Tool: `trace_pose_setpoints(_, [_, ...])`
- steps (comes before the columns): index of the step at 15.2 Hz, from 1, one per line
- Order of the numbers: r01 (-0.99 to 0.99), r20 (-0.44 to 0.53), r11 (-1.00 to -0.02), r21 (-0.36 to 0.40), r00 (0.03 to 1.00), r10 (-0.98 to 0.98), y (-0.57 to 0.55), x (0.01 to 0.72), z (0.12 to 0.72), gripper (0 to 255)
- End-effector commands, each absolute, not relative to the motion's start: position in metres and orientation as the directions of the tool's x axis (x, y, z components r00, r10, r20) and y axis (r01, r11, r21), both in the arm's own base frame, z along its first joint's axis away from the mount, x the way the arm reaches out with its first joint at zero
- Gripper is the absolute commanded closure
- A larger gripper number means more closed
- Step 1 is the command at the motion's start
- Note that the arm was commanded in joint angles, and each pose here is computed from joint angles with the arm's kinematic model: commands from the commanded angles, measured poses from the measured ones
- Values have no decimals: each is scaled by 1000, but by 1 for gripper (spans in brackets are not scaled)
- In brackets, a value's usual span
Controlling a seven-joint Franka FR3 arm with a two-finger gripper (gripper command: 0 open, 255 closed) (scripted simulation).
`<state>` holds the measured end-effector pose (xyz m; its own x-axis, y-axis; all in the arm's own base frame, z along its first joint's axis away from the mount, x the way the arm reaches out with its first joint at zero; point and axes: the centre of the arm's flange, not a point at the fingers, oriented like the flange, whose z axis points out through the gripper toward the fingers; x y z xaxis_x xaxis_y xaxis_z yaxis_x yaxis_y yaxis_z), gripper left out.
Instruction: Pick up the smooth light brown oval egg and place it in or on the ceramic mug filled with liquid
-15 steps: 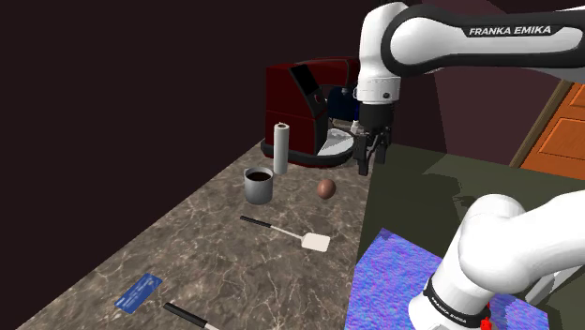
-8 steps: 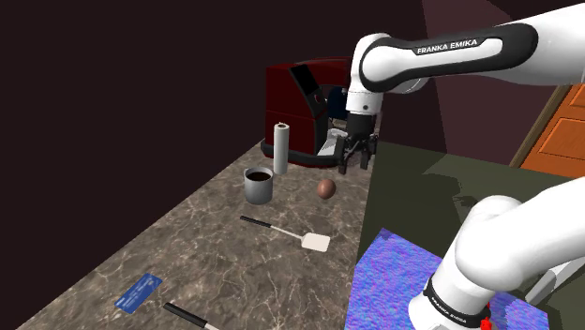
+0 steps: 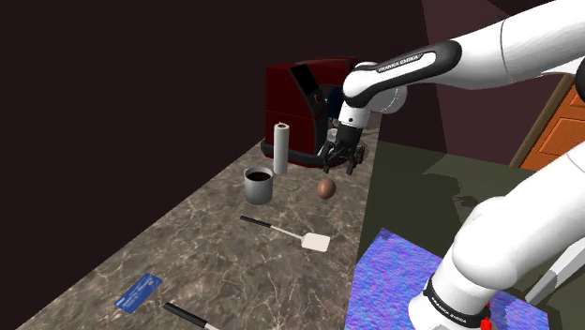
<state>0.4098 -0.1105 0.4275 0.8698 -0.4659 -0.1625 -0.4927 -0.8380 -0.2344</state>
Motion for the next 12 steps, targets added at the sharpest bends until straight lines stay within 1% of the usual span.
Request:
trace_pose_setpoints(1, [-546,-164,-797,-260,838,-521,-128,419,410,0])
trace_pose_setpoints(7, [-679,-183,-655,-332,727,-662,-185,443,356,0])
trace_pose_setpoints(8, [-689,-186,-641,-338,716,-673,-190,445,351,0])
trace_pose_setpoints(12, [-689,-186,-641,-338,716,-673,-182,447,332,0])
